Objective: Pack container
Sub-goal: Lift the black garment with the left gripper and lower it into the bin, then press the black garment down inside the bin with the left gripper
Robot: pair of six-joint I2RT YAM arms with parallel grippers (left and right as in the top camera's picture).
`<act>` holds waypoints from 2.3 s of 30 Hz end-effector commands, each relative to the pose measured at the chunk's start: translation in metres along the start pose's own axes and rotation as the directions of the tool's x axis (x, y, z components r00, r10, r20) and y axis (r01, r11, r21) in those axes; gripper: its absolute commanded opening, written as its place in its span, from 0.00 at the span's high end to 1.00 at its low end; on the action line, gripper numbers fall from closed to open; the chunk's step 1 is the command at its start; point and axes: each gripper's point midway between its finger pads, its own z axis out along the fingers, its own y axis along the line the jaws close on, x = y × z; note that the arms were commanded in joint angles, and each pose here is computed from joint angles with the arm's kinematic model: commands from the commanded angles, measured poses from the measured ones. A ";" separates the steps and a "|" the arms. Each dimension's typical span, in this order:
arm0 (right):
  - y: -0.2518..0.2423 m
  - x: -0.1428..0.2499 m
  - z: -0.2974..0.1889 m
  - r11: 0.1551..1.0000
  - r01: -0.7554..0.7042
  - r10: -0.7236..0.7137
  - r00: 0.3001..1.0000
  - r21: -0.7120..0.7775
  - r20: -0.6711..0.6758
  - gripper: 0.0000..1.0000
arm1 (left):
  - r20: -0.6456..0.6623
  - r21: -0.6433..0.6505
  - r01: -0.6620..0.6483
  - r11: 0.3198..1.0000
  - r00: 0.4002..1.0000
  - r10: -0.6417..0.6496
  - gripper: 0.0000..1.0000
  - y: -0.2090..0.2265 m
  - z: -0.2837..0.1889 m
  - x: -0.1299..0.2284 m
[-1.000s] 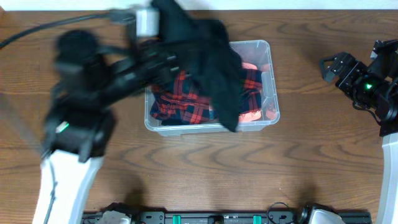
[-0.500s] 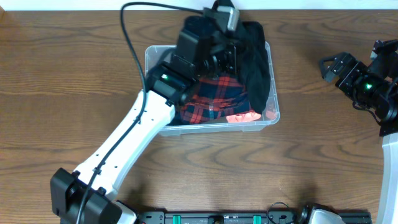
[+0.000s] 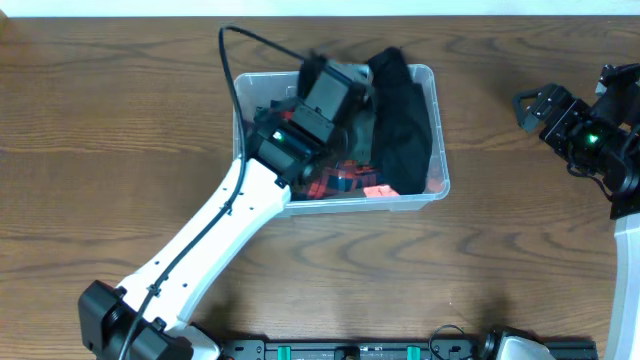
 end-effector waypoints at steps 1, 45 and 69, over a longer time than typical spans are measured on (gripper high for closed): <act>-0.002 -0.001 0.001 1.000 -0.007 0.007 1.000 0.002 -0.002 0.01 | -0.056 -0.140 0.027 0.990 0.998 -0.036 0.86 0.017 -0.003 0.023; -0.002 -0.001 0.001 1.000 -0.007 0.007 1.000 0.002 -0.002 0.01 | -0.509 -0.483 -0.237 0.843 0.860 -0.050 0.61 0.139 0.117 0.107; -0.002 -0.001 0.001 1.000 -0.007 0.007 1.000 0.002 -0.002 0.01 | -0.015 -0.111 -0.268 0.957 0.963 0.268 0.55 0.040 0.129 -0.042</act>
